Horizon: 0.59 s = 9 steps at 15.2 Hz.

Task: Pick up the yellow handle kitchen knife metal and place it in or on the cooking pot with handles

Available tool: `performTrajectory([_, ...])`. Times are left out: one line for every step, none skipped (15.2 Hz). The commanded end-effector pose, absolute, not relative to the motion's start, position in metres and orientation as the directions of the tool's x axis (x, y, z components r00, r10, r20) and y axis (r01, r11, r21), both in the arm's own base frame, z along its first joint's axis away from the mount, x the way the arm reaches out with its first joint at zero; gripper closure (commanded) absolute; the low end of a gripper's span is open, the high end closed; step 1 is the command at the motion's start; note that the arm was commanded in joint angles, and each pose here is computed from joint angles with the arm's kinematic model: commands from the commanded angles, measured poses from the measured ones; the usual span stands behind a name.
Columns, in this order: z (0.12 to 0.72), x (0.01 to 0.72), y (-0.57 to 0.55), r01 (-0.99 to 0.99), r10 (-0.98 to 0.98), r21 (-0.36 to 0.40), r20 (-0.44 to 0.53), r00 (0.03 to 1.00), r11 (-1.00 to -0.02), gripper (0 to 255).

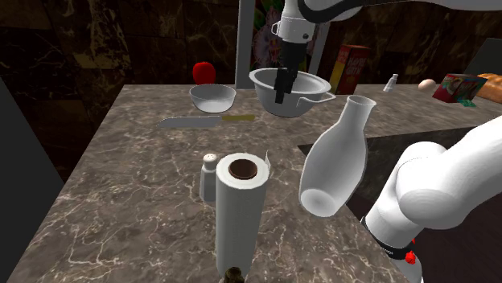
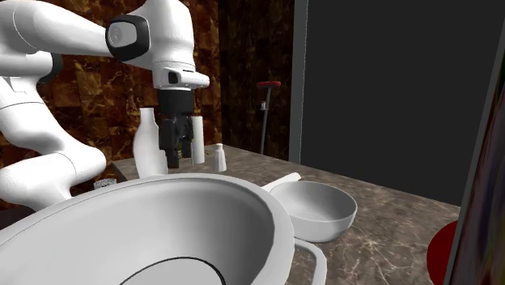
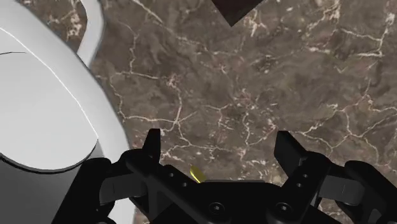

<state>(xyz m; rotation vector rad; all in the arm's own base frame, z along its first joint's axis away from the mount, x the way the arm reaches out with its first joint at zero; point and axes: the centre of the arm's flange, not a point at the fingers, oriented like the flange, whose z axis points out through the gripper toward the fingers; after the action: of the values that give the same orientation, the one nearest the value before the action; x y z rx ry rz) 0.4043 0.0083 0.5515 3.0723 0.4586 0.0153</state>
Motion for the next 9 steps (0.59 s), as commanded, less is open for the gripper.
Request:
performTrajectory([0.543,0.429,0.019,0.369,0.369,0.036,0.006,0.929,-0.929,0])
performTrajectory([0.539,0.44,0.024,0.404,0.405,0.036,0.006,0.914,-0.914,0])
performTrajectory([0.535,0.451,0.029,0.44,0.44,0.035,0.006,0.898,-0.898,0])
performTrajectory([0.531,0.462,0.035,0.474,0.475,0.035,0.007,0.88,-0.88,0])
performTrajectory([0.527,0.473,0.041,0.508,0.508,0.034,0.007,0.861,-0.861,0])
performTrajectory([0.523,0.483,0.048,0.541,0.541,0.034,0.007,0.841,-0.84,0])
performTrajectory([0.519,0.493,0.055,0.573,0.573,0.033,0.008,0.819,-0.819,0])
performTrajectory([0.515,0.503,0.062,0.604,0.605,0.033,0.008,0.796,-0.796,0])
performTrajectory([0.511,0.513,0.07,0.635,0.635,0.032,0.008,0.772,-0.772,0])
